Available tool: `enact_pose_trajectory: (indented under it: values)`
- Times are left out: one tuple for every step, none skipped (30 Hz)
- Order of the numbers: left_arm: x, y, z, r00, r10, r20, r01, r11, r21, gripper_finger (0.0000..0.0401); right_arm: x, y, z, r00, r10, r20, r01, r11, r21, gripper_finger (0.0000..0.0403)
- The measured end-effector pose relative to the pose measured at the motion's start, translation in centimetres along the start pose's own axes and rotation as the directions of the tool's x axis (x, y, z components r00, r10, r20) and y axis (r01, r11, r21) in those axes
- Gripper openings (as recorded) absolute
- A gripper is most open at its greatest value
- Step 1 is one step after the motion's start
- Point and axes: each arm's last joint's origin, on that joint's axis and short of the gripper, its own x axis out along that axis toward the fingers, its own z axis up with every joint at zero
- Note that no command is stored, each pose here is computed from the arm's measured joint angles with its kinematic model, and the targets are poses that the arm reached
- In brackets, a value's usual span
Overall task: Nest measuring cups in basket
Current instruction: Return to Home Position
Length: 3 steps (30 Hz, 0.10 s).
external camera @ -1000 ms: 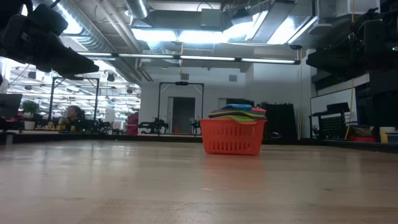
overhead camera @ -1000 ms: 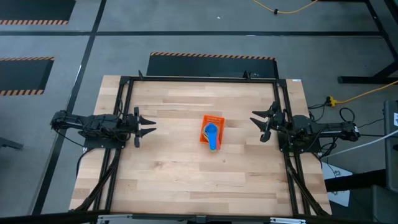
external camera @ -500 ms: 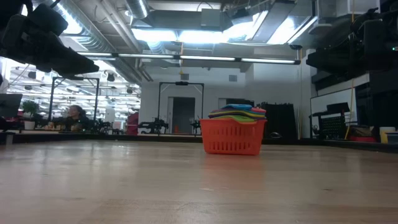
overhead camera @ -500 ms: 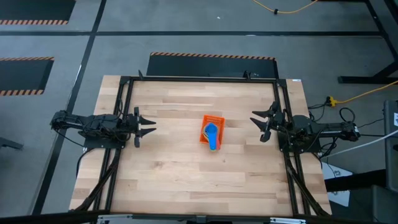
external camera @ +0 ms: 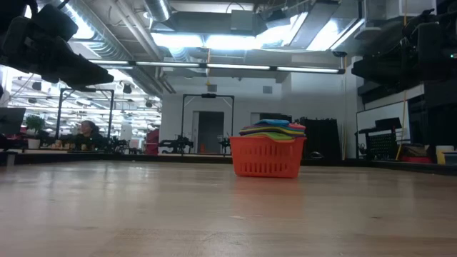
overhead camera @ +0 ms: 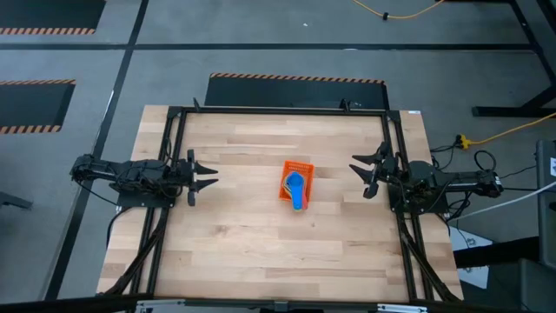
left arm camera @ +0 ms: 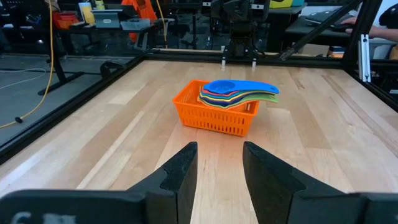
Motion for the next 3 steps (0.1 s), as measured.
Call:
enact_pose_trajectory:
  values:
    - [0.00,0.00,0.00,1.000,0.000,0.000,0.000,1.000,0.000,0.0121,0.00,0.00,0.00,1.000,0.000,0.000,0.000,1.000,0.000,0.0158]
    - [0.00,0.00,0.00,1.000,0.000,0.000,0.000,1.000,0.000,0.0121,0.00,0.00,0.01,1.000,0.000,0.000,0.000,1.000,0.000,0.0158]
    - [0.00,0.00,0.00,1.000,0.000,0.000,0.000,1.000,0.000,0.0121,0.00,0.00,0.01,1.000,0.000,0.000,0.000,1.000,0.000,0.0158]
